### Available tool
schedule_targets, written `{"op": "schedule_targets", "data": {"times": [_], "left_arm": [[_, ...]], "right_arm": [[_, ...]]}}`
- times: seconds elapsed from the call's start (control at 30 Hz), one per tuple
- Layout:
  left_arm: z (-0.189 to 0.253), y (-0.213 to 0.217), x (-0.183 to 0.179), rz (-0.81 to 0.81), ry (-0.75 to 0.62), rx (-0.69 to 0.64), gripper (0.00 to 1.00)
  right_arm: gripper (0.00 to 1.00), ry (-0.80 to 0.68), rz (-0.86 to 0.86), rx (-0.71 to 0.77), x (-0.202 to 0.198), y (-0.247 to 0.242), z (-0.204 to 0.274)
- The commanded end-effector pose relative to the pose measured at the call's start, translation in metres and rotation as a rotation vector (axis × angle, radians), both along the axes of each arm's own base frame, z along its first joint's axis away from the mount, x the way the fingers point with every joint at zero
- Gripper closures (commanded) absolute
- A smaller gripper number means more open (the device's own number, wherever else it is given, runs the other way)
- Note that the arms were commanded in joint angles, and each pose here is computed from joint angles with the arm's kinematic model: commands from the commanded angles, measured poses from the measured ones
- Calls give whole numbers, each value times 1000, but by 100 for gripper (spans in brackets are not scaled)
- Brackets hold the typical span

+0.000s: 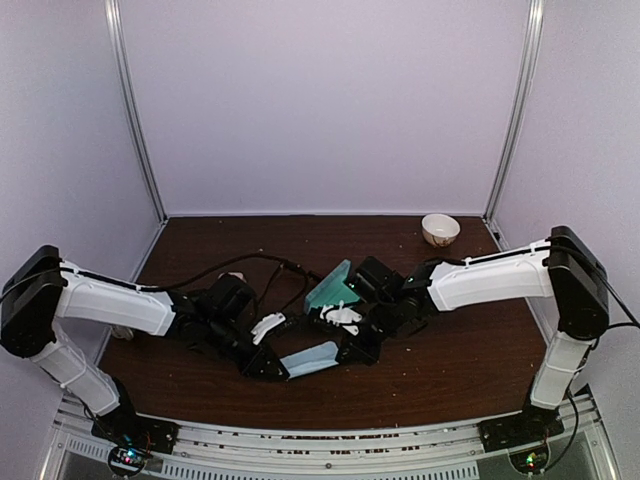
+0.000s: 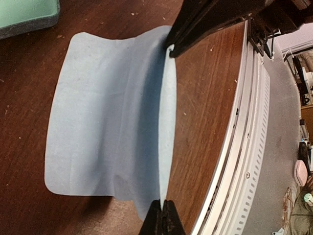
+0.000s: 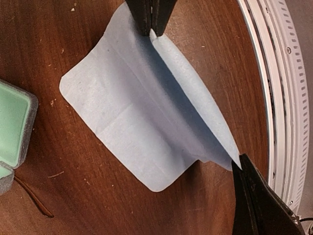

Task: Organize the sunglasses
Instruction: Fold the glasses cleaning cloth at the center of the board.

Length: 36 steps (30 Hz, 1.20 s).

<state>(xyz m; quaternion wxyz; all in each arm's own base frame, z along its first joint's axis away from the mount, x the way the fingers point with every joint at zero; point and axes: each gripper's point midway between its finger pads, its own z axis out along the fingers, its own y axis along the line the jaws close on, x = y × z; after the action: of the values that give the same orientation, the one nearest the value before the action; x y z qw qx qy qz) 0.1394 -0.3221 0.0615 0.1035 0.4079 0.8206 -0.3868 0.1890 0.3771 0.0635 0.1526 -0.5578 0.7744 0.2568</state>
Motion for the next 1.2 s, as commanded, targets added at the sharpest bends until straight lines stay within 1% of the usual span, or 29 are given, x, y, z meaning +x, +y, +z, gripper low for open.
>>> {"op": "schedule_targets", "data": {"times": [0.0,0.23,0.37,0.53,0.63,0.77,0.87,1.0,1.17], "left_arm": [[4,-4,11,8,11,-22,100],[-1,-4,18,25,31,-17,100],[4,-5,18,19,41,-28,100],[10,-5,4,-28,106,-54,100],[13,-8,-3,-51,143,-80,100],[4,-10,-1,-42,172,-60,100],[-2,-12,3,-22,182,-47,100],[-4,-16,9,-6,176,-42,100],[-12,-17,13,12,180,-20,100]], "right_arm": [[100,-12,-34,-20,16,-2,1],[100,16,-35,-31,21,2,-1],[100,37,-24,-40,18,0,-2],[100,123,14,-23,-5,-8,2],[100,169,20,-21,-16,-13,-5],[100,167,-10,-22,-15,-14,-11],[100,147,-35,-2,-9,-10,-8],[100,106,-61,7,1,-7,-3],[100,92,-62,-4,8,-4,-3]]}}
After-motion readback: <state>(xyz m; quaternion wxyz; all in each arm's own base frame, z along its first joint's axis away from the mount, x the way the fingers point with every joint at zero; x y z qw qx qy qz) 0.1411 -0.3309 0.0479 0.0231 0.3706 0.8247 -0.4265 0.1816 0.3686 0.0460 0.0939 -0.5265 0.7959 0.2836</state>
